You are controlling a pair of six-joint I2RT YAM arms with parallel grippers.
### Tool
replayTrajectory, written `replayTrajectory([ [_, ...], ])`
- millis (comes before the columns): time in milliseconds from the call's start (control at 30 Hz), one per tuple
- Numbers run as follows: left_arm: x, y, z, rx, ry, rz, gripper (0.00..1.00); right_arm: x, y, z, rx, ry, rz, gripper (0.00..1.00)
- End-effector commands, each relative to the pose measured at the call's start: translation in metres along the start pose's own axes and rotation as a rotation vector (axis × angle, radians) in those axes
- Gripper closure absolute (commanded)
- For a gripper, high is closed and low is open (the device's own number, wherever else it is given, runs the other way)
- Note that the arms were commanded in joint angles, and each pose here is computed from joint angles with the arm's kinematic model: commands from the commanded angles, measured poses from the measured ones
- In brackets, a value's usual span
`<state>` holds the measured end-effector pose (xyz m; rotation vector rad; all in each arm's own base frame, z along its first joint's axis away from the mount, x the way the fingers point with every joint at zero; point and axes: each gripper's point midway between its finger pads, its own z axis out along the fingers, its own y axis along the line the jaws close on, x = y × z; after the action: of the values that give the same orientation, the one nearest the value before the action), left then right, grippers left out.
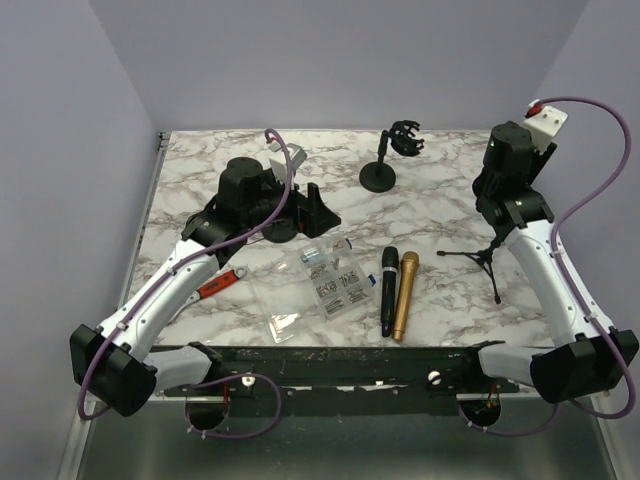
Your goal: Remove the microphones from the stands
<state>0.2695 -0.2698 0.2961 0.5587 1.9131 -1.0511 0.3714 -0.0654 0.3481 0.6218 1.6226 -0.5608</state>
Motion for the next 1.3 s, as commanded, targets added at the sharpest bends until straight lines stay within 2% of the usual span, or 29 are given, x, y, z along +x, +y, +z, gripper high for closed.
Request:
replayTrajectory([
  [0, -0.006, -0.007, 0.000, 0.021, -0.006, 0.013, 0.01, -0.046, -0.008, -0.014, -0.038, -0.081, 0.080, 0.60],
  [233, -0.005, -0.007, 0.000, 0.022, -0.003, 0.010, 0.01, -0.093, -0.025, -0.033, -0.060, -0.175, 0.164, 0.72],
  [600, -0.005, -0.007, 0.002, 0.022, -0.002, 0.007, 0.01, -0.180, -0.067, -0.083, -0.149, -0.430, 0.390, 0.75],
  [700, -0.004, -0.008, 0.002, 0.030, 0.005, 0.003, 0.02, -0.201, -0.072, -0.094, -0.179, -0.504, 0.391, 0.75],
  [833, -0.004, -0.007, 0.002, 0.021, -0.003, 0.009, 0.01, -0.215, -0.071, -0.100, -0.207, -0.517, 0.394, 0.75],
  [900, -0.004, -0.006, 0.003, 0.020, 0.006, 0.006, 0.01, -0.220, -0.070, -0.105, -0.242, -0.522, 0.417, 0.79],
  [967, -0.003, -0.007, 0.003, 0.026, 0.005, 0.007, 0.01, -0.219, -0.054, -0.111, -0.342, -0.501, 0.445, 0.81],
  [1067, -0.003, -0.004, 0.003, 0.010, 0.003, 0.009, 0.02, -0.208, -0.009, -0.119, -0.554, -0.418, 0.362, 0.81],
  [1133, -0.002, -0.005, 0.004, 0.018, 0.012, 0.003, 0.01, -0.195, 0.025, -0.125, -0.705, -0.338, 0.297, 0.81],
  [1267, -0.001, -0.004, 0.005, 0.016, 0.011, 0.004, 0.01, -0.146, 0.090, -0.155, -1.057, -0.101, 0.175, 0.88],
])
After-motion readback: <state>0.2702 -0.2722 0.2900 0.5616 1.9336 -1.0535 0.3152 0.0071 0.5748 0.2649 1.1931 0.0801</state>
